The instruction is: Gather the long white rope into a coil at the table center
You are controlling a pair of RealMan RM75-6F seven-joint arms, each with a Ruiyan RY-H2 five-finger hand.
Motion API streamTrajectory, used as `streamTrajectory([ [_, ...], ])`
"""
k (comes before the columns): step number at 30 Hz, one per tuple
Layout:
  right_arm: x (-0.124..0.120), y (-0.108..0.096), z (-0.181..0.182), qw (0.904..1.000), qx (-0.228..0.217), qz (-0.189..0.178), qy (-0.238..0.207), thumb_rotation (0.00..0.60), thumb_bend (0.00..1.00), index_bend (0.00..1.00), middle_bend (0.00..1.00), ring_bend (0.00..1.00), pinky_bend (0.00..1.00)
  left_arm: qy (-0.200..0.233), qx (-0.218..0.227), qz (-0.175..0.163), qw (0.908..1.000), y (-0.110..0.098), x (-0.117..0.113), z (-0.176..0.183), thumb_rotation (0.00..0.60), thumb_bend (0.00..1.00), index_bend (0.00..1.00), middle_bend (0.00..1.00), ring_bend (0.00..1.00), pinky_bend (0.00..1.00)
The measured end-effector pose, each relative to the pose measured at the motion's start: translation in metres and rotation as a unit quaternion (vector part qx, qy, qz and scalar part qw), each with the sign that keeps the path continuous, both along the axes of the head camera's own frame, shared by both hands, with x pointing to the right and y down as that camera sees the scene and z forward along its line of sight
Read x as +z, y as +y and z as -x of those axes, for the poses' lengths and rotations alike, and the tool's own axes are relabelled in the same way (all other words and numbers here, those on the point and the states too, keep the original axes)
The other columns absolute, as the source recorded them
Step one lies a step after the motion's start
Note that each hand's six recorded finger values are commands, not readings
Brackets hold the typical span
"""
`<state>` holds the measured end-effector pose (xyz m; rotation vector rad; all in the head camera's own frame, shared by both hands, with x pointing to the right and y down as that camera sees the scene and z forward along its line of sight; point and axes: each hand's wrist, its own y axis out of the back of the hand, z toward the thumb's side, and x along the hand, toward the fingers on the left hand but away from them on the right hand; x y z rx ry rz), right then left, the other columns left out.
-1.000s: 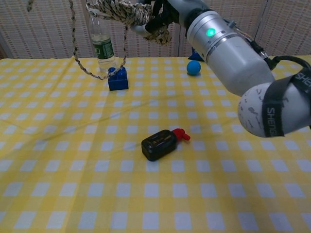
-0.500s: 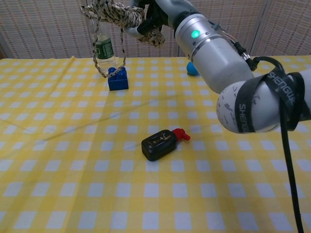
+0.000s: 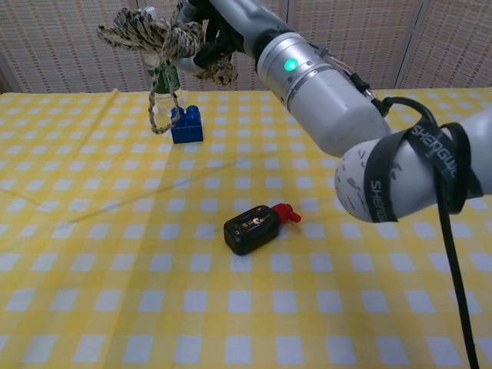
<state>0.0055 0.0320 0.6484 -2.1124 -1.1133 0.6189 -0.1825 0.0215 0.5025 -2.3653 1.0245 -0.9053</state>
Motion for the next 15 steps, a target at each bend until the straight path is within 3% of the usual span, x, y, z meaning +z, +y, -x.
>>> streamTrajectory([
  [15,-0.001,0.019,0.012,0.9961,-0.059,0.018,-0.064,0.6,0.41,0.81,0.68,0.61,0.62,0.041,-0.075,0.055,0.9949,-0.019,0.017,0.004,0.6,0.37,0.79,1.0,1.0,1.0],
])
